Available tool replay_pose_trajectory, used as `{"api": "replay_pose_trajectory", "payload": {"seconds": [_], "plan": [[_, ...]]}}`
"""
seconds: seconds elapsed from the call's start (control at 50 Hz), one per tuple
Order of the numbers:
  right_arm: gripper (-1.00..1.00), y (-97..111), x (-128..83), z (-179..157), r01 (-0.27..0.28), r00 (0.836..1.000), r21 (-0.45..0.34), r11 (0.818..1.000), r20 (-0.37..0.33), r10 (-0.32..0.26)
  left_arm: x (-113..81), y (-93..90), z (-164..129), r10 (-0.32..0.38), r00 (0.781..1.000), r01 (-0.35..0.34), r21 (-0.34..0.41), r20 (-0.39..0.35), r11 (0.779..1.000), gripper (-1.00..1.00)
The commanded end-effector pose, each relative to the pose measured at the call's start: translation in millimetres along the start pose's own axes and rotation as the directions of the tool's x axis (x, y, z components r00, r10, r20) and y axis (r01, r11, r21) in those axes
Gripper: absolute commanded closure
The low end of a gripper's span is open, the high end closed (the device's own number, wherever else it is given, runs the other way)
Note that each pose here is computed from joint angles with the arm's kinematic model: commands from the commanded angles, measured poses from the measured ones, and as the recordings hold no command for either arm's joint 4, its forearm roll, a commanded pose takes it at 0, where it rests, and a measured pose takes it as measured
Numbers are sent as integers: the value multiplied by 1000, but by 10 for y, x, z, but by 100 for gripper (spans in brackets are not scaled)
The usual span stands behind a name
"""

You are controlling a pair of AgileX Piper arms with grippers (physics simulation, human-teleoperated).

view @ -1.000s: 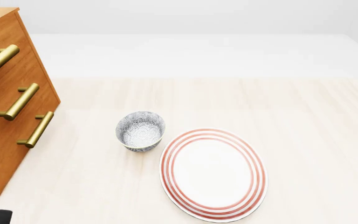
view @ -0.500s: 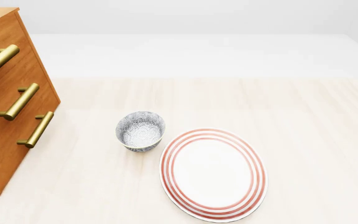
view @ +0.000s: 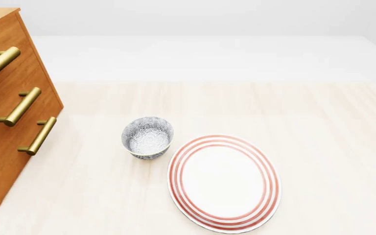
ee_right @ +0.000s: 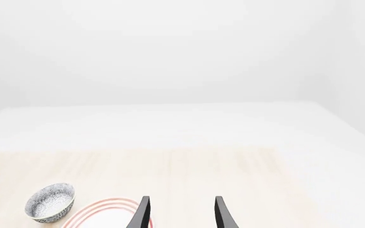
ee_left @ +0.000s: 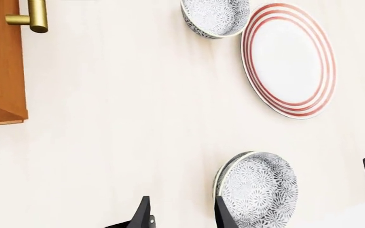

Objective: Stack the bowl in the middle on the bowl at the back.

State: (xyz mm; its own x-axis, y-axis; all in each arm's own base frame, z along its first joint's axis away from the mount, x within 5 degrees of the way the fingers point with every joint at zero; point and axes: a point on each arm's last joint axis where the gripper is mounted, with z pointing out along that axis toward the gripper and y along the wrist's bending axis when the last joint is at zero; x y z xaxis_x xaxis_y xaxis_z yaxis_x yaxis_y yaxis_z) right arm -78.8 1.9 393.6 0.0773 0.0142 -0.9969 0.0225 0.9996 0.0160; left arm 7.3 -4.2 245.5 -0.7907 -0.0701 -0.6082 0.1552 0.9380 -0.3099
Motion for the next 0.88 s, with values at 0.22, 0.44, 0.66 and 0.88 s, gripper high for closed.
{"api": "replay_pose_trajectory", "payload": {"seconds": [0.22,0.44,0.66,0.88], "plan": [[-100,69,-268,-635,-5,1000,45,999,-2,5,-53,-34,-268,-40,986,43,-13,164,999,-100],[-100,92,-319,-717,35,999,57,998,30,-37,-99,-120,-784,-43,924,33,32,381,999,-100],[-100,66,-359,-786,54,997,39,998,57,-56,-123,-182,-1152,-40,869,8,66,494,998,-100],[-100,26,-421,-900,67,992,16,998,102,-69,-108,-235,-1456,3,810,-45,56,586,997,-100]]}}
